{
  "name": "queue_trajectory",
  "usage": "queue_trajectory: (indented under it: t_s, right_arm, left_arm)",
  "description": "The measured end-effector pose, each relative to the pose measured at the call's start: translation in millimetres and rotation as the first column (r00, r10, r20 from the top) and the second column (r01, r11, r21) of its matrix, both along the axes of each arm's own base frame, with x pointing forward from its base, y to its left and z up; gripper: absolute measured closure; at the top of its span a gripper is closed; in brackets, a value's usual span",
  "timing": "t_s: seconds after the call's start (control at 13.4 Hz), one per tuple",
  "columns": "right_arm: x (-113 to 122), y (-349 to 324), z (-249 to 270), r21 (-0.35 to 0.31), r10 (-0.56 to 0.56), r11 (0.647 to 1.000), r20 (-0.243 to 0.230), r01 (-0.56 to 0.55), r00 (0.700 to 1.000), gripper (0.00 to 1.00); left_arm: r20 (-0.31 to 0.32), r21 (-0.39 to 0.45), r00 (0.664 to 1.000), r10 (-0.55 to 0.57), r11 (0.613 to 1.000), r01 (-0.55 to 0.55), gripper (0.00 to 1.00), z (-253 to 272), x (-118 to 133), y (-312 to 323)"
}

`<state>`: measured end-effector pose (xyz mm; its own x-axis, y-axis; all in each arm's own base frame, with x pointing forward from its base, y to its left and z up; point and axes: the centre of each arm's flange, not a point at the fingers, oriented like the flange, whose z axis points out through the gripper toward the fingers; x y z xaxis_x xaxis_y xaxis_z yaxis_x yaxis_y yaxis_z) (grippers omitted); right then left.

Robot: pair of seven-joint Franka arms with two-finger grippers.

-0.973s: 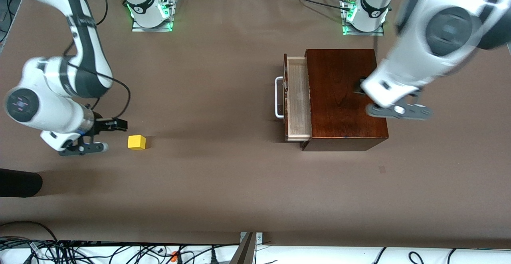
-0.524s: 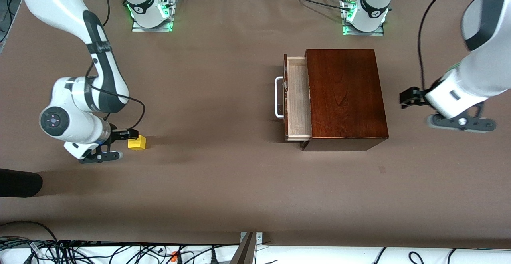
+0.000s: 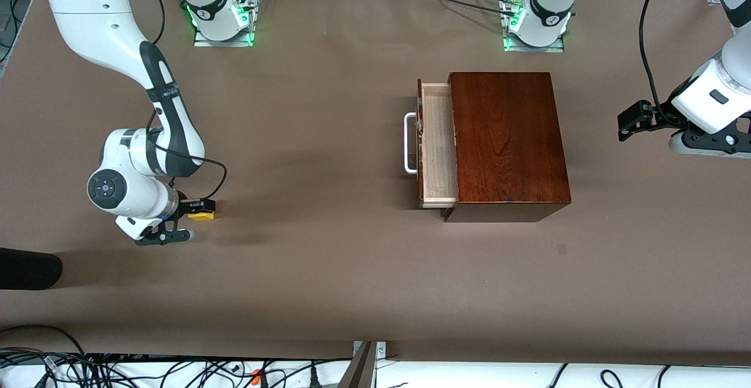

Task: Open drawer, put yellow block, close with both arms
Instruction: 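Lower the right gripper and grasp the yellow cube, then carry the yellow cube with the right gripper over the open drawer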

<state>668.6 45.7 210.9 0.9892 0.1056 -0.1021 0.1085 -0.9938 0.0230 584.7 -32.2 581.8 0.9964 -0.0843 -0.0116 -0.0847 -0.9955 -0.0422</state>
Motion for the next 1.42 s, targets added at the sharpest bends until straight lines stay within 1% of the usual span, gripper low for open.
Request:
queue_trajectory:
  t_s: [0.15,0.22,0.3,0.37,0.45,0.52,0.67,0.75,0.9,1.05,1.12,1.27,1.42]
  right_arm:
    - [-2.1,0.1,-4.8,0.005,-0.005,1.0,-0.005,0.005,1.0,0.07]
    - [-3.7,-0.2,-7.5,0.004,-0.005,1.0,-0.006,0.005,1.0,0.07]
    - [-5.5,-0.6,-10.2,0.004,-0.006,1.0,-0.008,0.006,1.0,0.15]
    - [-7.0,-0.9,-12.3,0.003,-0.006,1.0,-0.01,0.006,1.0,0.26]
    - [-7.6,-0.9,-13.1,0.003,-0.005,1.0,-0.012,0.005,1.0,0.39]
    - [-7.6,-0.8,-13.1,0.004,-0.002,1.0,-0.012,0.002,1.0,0.44]
    - [-7.3,-0.5,-12.7,0.006,0.02,1.0,-0.012,-0.02,1.0,0.44]
    - [-6.0,1.9,-10.1,0.011,0.052,0.999,-0.007,-0.051,0.999,0.44]
    - [0.9,28.0,9.5,0.028,0.165,0.986,0.029,-0.166,0.986,0.44]
    - [4.0,87.6,45.9,0.036,0.305,0.951,0.07,-0.308,0.95,0.44]
    - [1.8,124.6,66.5,0.039,0.374,0.925,0.084,-0.378,0.924,0.44]
    - [-10.9,213.3,114.0,0.032,0.503,0.86,0.115,-0.509,0.856,0.44]
    - [-36.9,301.2,153.6,0.002,0.621,0.778,0.151,-0.628,0.769,0.44]
  left_arm:
    - [-0.002,0.0,1.0,-0.001,1.0,0.001,0.0,-1.2,-0.1,-0.6]
    - [-0.002,0.0,1.0,-0.001,1.0,0.001,0.0,-1.2,-0.1,-0.8]
    - [-0.003,0.0,1.0,-0.002,1.0,0.002,0.0,-1.3,-0.2,-1.1]
    - [-0.006,0.0,1.0,-0.003,1.0,0.003,0.0,-1.8,-0.5,-1.3]
    - [-0.012,0.001,1.0,-0.003,1.0,0.003,0.0,-2.4,-1.2,-1.2]
    - [-0.018,0.001,1.0,-0.003,1.0,0.003,0.0,-2.9,-1.8,-1.1]
    - [-0.023,0.001,1.0,-0.003,1.0,0.003,0.0,-3.3,-2.3,-1.1]
    - [-0.025,0.001,1.0,-0.003,1.0,0.003,0.0,-3.6,-2.6,-1.3]
    - [-0.027,0.001,1.0,-0.004,1.0,0.004,0.0,-3.7,-2.8,-2.0]
    - [-0.028,0.001,1.0,-0.007,1.0,0.007,0.0,-3.7,-3.0,-3.5]
    - [-0.028,0.001,1.0,-0.01,1.0,0.01,0.0,-3.8,-3.1,-5.1]
    - [-0.028,0.001,0.999,-0.015,1.0,0.015,0.0,-3.8,-3.4,-8.3]
    - [-0.036,0.001,0.999,-0.018,1.0,0.018,0.0,-4.5,-4.3,-9.7]
